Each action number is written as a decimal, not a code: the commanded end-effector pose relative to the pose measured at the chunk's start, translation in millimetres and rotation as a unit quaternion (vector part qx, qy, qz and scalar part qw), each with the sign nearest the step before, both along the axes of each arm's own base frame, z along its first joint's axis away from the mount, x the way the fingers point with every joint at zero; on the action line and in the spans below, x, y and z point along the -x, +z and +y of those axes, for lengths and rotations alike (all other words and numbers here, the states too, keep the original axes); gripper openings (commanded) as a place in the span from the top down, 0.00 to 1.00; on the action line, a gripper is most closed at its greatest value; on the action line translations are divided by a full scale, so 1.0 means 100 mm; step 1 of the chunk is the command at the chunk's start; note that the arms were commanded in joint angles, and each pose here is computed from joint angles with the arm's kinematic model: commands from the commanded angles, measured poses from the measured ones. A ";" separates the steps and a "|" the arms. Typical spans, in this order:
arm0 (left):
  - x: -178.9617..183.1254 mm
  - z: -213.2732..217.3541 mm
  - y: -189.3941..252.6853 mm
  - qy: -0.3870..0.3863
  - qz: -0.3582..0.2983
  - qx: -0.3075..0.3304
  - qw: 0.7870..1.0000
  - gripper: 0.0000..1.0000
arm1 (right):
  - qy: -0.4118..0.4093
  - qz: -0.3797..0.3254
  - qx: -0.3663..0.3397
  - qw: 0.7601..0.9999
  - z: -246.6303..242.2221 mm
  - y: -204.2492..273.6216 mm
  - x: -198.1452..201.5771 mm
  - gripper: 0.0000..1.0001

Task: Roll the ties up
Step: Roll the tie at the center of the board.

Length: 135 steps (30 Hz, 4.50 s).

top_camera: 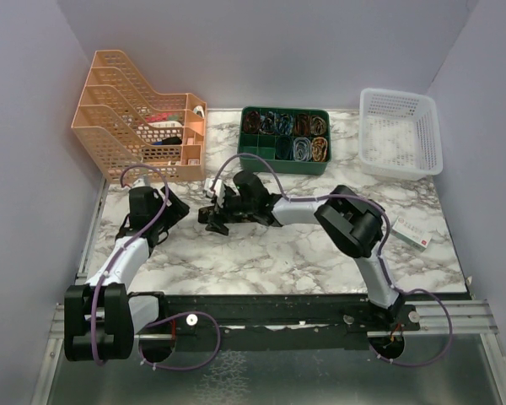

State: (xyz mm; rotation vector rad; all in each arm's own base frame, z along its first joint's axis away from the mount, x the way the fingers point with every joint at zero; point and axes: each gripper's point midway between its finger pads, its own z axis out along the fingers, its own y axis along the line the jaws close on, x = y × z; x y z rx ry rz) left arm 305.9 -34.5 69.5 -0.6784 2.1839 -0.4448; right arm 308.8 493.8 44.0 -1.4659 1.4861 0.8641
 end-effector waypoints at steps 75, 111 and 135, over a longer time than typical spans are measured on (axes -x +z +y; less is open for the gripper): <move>-0.08 -0.54 -0.19 -0.127 -0.036 0.112 0.985 0.27 | -0.374 0.428 0.006 0.823 -0.46 -0.09 0.02 0.70; -0.09 -0.64 -0.14 -0.138 -0.055 0.110 0.983 0.36 | -0.419 0.455 0.010 0.786 -0.50 -0.21 -0.05 0.70; -0.01 -0.76 -0.25 -0.199 -0.053 0.111 0.972 0.45 | -0.420 0.472 0.018 0.775 -0.54 -0.32 -0.07 0.69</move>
